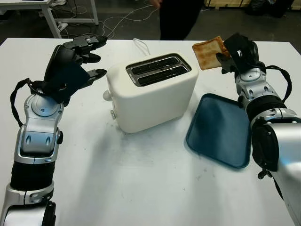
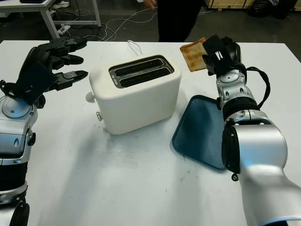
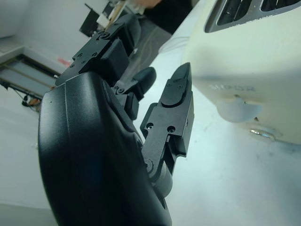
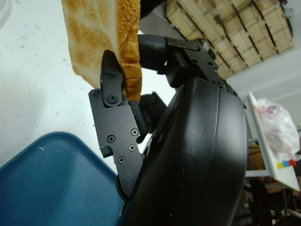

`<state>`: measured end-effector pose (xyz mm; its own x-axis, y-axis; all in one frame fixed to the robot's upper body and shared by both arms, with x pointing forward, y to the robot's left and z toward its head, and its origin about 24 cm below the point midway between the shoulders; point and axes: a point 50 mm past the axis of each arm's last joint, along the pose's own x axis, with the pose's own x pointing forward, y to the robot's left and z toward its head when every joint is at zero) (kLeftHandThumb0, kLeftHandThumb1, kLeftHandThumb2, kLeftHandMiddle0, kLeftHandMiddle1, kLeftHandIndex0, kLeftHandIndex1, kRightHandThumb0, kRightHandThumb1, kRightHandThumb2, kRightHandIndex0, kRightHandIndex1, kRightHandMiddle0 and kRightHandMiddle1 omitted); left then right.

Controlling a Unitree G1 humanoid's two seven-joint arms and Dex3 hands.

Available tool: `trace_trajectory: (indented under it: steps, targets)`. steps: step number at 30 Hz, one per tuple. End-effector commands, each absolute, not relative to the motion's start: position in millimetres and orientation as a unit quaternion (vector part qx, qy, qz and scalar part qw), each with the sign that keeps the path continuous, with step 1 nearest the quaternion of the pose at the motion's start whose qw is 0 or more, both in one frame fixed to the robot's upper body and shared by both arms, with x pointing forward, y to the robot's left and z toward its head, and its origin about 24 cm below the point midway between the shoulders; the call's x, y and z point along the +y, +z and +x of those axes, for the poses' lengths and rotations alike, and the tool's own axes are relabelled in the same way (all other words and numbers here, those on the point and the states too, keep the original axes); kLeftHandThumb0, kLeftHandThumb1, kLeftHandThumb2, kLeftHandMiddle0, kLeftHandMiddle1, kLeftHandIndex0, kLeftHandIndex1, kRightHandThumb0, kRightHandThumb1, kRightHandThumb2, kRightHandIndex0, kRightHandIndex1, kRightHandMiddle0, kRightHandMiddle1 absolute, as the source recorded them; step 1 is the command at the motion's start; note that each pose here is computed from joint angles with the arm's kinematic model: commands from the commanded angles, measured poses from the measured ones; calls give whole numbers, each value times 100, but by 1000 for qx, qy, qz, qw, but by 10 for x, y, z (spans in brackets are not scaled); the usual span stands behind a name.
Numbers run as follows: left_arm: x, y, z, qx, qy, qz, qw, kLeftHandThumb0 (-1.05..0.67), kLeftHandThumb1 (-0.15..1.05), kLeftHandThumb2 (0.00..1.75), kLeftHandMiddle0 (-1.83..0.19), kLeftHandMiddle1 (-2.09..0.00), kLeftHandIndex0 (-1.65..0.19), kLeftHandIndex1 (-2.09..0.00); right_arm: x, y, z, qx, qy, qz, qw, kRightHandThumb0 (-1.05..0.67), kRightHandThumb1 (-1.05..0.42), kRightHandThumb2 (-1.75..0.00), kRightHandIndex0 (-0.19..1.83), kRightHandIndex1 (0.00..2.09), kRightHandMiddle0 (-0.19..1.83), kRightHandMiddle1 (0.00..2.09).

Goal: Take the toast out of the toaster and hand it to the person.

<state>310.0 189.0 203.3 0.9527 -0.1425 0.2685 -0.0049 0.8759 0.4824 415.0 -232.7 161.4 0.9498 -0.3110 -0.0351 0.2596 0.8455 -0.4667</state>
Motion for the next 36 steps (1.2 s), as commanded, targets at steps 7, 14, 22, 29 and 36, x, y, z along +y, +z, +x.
trace_trajectory:
  steps: [7, 14, 22, 29, 36]
  targets:
    - [1890, 2057, 3097, -151, -34, 249, 956, -27, 92, 2, -32, -81, -58, -9, -2284, 1602, 4158, 60, -146, -245, 957, -25, -92, -35, 80, 175, 46, 175]
    - [1894, 2059, 3096, -152, -33, 252, 955, -28, 92, 2, -33, -81, -59, -9, -2274, 1603, 4161, 58, -142, -245, 957, -25, -92, -35, 80, 175, 43, 175]
    - [1889, 2055, 3095, -148, -33, 245, 958, -28, 92, 2, -32, -80, -58, -9, -2270, 1612, 4163, 56, -143, -245, 957, -25, -92, -35, 82, 175, 47, 175]
    - [1888, 2059, 3094, -152, -34, 247, 956, -29, 92, 2, -32, -80, -58, -9, -2263, 1629, 4169, 56, -139, -234, 961, -22, -92, -38, 72, 175, 35, 175]
    - [1889, 2056, 3100, -151, -32, 248, 956, -28, 92, 2, -33, -81, -59, -9, -2231, 1684, 4184, 39, -142, -222, 964, -18, -92, -37, 65, 175, 34, 173]
